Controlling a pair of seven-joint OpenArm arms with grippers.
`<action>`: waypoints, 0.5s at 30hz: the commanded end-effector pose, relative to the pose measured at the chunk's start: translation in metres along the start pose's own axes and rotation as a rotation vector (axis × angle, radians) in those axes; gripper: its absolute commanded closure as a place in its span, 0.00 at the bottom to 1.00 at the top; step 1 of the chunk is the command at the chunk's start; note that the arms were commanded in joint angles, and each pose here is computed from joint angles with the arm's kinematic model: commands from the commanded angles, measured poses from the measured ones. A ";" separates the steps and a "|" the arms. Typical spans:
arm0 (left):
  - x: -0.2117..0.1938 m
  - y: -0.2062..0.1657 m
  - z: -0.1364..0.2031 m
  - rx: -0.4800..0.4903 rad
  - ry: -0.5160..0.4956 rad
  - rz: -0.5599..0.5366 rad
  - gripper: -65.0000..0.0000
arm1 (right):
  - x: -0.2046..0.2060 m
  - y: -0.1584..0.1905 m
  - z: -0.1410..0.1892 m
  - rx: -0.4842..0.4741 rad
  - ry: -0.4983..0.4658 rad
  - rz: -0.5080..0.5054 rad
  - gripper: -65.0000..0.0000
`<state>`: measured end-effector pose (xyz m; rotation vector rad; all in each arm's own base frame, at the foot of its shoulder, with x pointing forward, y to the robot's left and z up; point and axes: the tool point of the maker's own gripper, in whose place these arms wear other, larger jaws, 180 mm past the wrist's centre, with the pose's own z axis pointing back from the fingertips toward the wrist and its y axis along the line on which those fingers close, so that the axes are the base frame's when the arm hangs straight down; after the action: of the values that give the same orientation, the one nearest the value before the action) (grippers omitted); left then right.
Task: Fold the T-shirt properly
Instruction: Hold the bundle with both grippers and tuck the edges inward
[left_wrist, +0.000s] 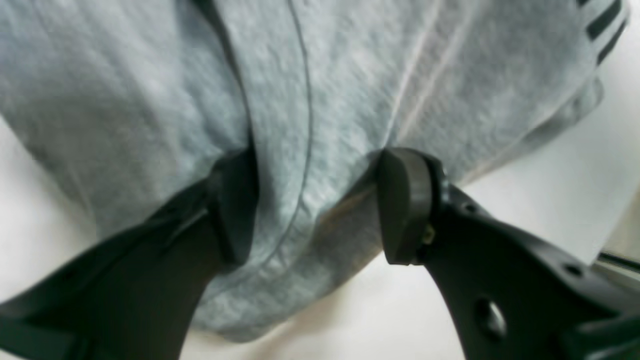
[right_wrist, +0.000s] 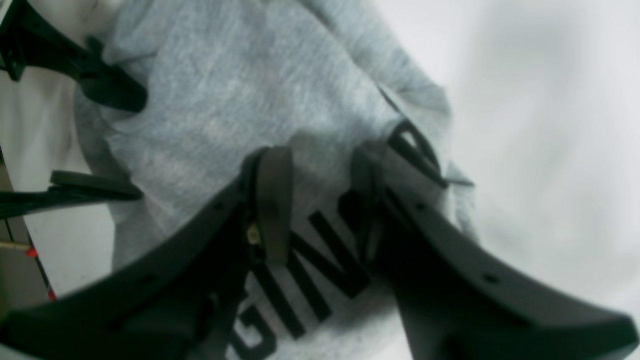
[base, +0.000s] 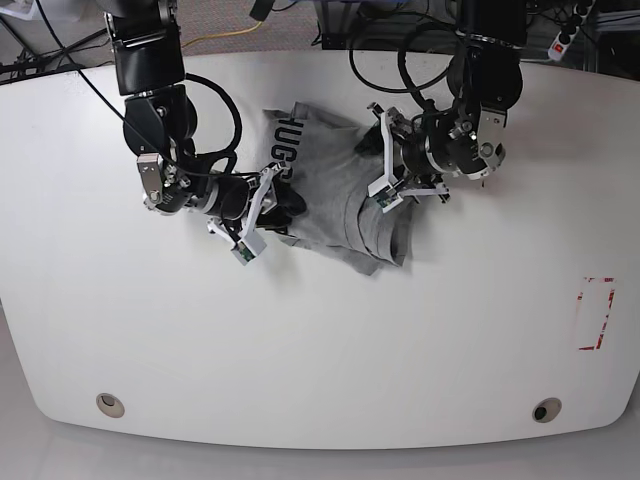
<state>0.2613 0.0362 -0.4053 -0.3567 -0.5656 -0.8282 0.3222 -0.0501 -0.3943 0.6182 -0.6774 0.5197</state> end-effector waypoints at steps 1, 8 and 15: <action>0.000 0.015 0.003 0.030 0.006 -0.014 0.46 | 0.007 -0.022 0.014 -0.043 -0.021 0.019 0.70; 0.007 0.049 0.013 0.083 0.008 -0.051 0.46 | 0.000 -0.048 0.036 -0.102 0.006 0.039 0.71; 0.042 0.067 0.035 0.155 -0.058 -0.124 0.46 | 0.020 -0.040 0.051 -0.114 -0.024 0.129 0.71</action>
<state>0.3124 0.0776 -0.3786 -0.2068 -0.6329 -0.8799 0.3257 -0.1137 -0.3906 0.4700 -0.6821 0.5551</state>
